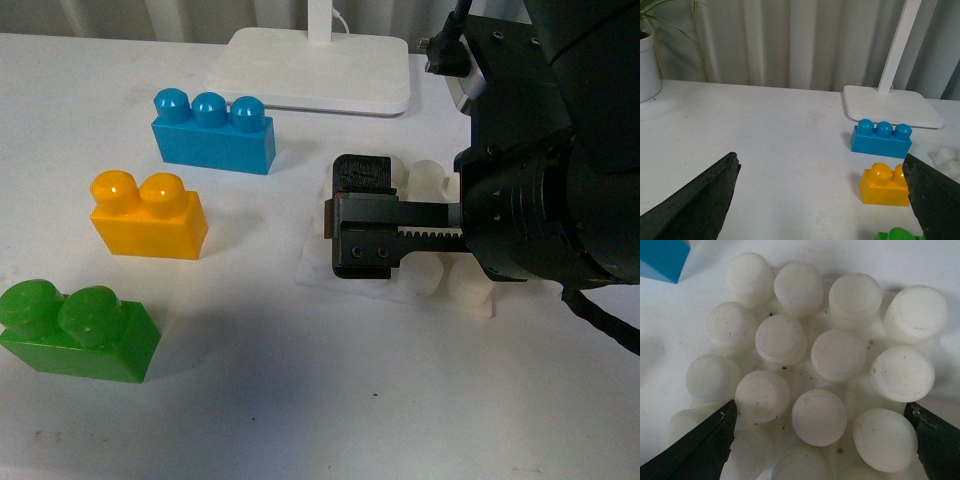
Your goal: Insert yellow block into base center
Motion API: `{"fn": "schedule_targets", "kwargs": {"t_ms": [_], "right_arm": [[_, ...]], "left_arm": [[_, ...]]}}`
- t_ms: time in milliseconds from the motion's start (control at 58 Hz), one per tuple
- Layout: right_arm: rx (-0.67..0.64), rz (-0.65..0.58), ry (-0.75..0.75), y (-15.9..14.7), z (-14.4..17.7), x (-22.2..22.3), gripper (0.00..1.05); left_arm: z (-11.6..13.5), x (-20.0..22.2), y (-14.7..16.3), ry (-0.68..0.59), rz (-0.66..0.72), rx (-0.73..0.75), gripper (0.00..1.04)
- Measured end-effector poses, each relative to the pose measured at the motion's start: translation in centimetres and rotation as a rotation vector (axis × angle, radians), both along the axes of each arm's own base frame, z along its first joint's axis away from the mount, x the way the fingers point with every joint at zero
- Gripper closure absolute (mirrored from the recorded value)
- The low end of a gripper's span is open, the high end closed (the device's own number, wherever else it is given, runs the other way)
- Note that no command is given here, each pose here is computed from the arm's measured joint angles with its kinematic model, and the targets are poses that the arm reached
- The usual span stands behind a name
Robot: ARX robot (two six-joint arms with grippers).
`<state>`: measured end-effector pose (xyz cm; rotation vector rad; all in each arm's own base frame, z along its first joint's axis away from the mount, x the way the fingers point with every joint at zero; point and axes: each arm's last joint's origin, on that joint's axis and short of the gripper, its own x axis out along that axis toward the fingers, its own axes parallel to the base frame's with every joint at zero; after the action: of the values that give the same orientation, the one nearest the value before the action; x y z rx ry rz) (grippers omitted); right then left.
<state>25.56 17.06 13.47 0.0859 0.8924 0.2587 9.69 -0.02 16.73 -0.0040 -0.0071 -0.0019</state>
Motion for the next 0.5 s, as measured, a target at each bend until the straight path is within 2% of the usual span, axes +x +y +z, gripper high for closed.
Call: {"fn": "schedule_targets", "kwargs": {"t_ms": [224, 500], "right_arm": [[0.046, 0.001, -0.006, -1.2, 0.9, -0.2, 0.09], [0.177, -0.029, -0.220, -5.4, 6.7, -1.3, 0.09]], "left_arm": [[0.0, 0.0, 0.0, 0.000, 0.000, 0.000, 0.06], [0.0, 0.0, 0.0, 0.000, 0.000, 0.000, 0.06]]}}
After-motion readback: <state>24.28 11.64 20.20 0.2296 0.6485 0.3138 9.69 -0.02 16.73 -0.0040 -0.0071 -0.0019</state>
